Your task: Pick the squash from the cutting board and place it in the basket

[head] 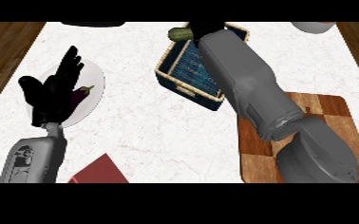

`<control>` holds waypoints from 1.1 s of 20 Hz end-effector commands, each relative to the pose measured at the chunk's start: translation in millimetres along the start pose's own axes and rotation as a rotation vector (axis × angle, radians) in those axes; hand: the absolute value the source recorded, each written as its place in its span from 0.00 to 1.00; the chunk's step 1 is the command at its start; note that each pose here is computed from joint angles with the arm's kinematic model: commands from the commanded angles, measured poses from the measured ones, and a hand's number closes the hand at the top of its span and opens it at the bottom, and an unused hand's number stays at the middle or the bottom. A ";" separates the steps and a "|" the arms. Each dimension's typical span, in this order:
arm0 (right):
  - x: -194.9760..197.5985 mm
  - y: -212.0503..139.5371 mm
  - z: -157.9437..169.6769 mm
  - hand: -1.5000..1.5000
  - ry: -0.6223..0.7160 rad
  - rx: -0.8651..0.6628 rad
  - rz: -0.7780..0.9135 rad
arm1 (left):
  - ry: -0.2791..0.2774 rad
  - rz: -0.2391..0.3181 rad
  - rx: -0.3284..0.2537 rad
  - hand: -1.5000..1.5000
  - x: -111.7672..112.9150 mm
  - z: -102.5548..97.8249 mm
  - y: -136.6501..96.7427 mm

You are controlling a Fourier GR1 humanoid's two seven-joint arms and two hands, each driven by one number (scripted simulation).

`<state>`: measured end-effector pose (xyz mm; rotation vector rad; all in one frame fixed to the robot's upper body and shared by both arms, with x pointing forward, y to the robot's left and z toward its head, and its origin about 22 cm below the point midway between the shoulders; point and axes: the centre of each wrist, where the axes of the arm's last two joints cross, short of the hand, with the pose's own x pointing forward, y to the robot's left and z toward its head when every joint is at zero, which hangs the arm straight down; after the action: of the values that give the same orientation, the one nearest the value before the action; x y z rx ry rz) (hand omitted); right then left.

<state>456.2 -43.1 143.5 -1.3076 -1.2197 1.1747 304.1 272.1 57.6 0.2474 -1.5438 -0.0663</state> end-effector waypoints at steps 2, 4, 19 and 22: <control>-12.4 9.5 -2.0 1.00 0.014 0.055 0.002 | 0.003 0.011 -0.014 0.50 -2.5 -0.1 -5.9; -3.7 4.0 -0.5 1.00 0.017 0.083 -0.003 | 0.000 0.001 -0.003 0.50 5.8 -0.2 8.1; -14.9 31.1 4.7 1.00 0.194 0.203 -0.046 | 0.008 0.006 -0.001 0.50 6.0 1.1 -0.8; -15.7 20.3 1.0 0.00 0.150 0.123 -0.139 | 0.015 0.007 0.013 0.50 -19.8 6.2 10.4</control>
<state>455.6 -59.8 120.2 -1.1975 -1.0261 1.0799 302.2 279.2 52.7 0.2501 -1.5383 -0.0665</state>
